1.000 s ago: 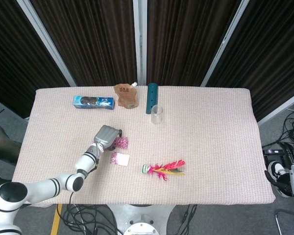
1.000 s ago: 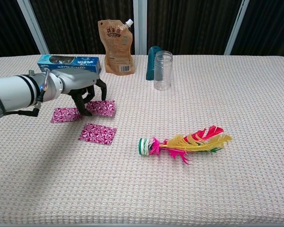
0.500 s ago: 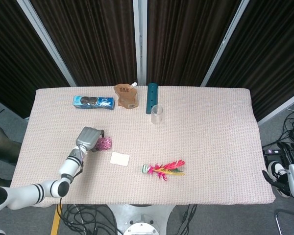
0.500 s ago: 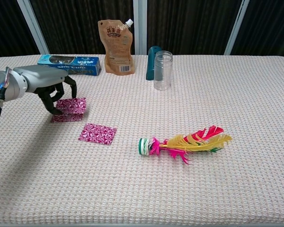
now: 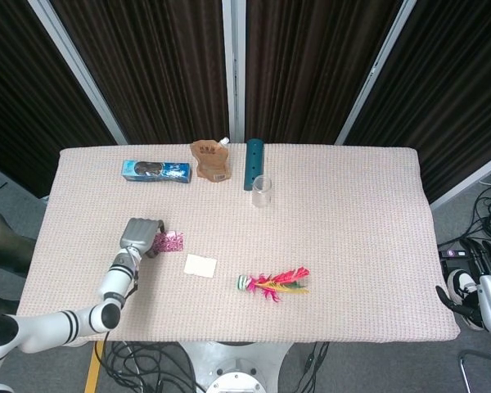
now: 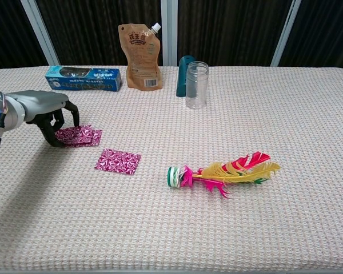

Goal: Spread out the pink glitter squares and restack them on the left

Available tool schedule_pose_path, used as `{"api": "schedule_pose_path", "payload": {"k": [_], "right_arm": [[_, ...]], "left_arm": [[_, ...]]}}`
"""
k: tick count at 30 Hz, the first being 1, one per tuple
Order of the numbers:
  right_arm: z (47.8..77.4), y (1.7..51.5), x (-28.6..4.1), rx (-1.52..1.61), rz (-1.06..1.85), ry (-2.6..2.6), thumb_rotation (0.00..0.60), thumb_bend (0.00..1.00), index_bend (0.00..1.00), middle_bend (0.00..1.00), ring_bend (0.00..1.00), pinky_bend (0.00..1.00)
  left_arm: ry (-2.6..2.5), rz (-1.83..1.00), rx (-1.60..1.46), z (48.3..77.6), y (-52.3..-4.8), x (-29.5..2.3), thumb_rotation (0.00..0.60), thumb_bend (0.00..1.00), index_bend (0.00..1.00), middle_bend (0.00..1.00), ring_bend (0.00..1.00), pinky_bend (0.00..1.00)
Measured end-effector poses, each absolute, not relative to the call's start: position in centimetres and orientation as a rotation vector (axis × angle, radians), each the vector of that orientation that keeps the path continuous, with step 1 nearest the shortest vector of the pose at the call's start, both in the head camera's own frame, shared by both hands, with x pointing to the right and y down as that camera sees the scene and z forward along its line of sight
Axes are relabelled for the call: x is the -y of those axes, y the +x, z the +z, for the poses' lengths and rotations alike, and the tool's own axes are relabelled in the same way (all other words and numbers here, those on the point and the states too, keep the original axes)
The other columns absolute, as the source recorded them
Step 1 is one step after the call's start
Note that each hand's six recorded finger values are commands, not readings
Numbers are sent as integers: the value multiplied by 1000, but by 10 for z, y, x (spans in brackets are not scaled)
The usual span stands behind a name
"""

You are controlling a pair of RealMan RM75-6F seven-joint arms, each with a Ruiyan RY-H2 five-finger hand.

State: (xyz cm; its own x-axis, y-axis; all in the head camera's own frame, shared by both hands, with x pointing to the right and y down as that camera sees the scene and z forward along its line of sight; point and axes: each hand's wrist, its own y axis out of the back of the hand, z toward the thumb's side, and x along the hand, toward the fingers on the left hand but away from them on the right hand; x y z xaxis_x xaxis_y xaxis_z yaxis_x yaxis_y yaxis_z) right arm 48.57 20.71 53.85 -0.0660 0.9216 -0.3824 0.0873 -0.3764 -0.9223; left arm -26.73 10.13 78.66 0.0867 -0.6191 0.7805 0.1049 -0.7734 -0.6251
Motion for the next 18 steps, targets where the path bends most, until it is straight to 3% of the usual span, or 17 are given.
{"api": "schedule_pose_path", "payload": {"k": [18], "right_arm": [[539, 490, -208, 1118, 1537, -1507, 383, 194, 83, 83, 0, 0]], "left_arm": [[-1830, -1739, -475, 791, -258, -103, 600, 298, 390, 878, 910, 868]]}}
